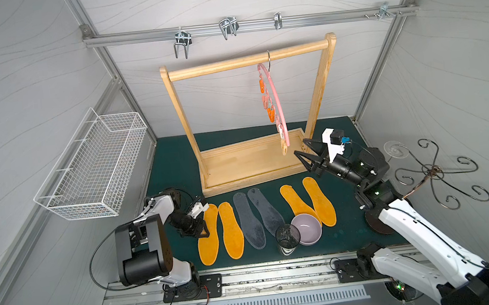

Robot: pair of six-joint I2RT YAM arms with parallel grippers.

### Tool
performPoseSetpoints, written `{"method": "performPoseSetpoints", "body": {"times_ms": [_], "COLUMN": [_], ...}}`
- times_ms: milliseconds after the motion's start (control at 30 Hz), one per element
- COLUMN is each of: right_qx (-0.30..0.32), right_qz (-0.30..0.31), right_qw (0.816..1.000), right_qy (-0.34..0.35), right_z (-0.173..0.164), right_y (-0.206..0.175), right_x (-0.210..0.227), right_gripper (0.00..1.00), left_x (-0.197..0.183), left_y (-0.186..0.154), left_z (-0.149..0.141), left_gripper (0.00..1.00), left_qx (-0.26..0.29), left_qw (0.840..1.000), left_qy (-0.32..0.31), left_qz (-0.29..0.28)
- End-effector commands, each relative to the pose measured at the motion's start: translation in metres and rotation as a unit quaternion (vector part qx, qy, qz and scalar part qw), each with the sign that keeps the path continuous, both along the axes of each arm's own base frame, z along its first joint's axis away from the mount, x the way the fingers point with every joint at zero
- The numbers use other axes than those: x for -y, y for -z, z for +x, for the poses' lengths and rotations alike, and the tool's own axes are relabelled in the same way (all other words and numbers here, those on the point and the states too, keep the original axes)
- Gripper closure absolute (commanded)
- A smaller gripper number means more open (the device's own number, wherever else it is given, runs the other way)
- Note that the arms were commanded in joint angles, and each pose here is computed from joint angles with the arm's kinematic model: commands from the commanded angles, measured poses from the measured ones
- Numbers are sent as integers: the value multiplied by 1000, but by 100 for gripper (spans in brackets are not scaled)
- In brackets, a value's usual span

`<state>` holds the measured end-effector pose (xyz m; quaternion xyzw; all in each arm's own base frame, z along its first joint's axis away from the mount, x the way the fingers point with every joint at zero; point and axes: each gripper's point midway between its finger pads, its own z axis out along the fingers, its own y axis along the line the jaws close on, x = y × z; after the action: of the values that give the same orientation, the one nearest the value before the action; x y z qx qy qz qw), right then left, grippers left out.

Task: Take the shoe insoles off the hanger
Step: Place the insole at the center of the board.

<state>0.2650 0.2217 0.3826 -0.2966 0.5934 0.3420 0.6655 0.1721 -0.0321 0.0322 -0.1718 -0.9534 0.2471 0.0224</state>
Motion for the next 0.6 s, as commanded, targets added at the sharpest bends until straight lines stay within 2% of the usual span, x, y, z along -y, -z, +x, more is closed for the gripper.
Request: {"method": "performPoseSetpoints", "body": {"times_ms": [0,67,433,467,500,533,567], "right_qx": [-22,-42,-115,-124,-128,-131,-137], "right_qz": [6,8,-38,-44,-52,-61,-70], "right_qw": [999,997,985,984,982,980,977], "right_qy": [42,62,120,124,129,135,147], "right_z": [7,13,26,27,29,30,33], "right_y": [0,9,67,76,85,92,100], "right_x": [10,14,28,29,30,32,35], "right_gripper": [37,35,31,28,7,1,1], "left_x": [-3,-7,-15,-16,-16,-16,-17], "left_y": [-1,-5,-53,-57,-61,-64,-67], "left_z": [1,8,59,65,71,76,82], "left_gripper": [45,41,40,40,40,40,40], "left_qx": [20,44,153,164,175,184,195], "left_qw": [1000,999,986,984,982,980,977], "left_qy": [14,6,-55,-61,-66,-71,-78], "left_qz": [9,23,42,42,40,38,36]}}
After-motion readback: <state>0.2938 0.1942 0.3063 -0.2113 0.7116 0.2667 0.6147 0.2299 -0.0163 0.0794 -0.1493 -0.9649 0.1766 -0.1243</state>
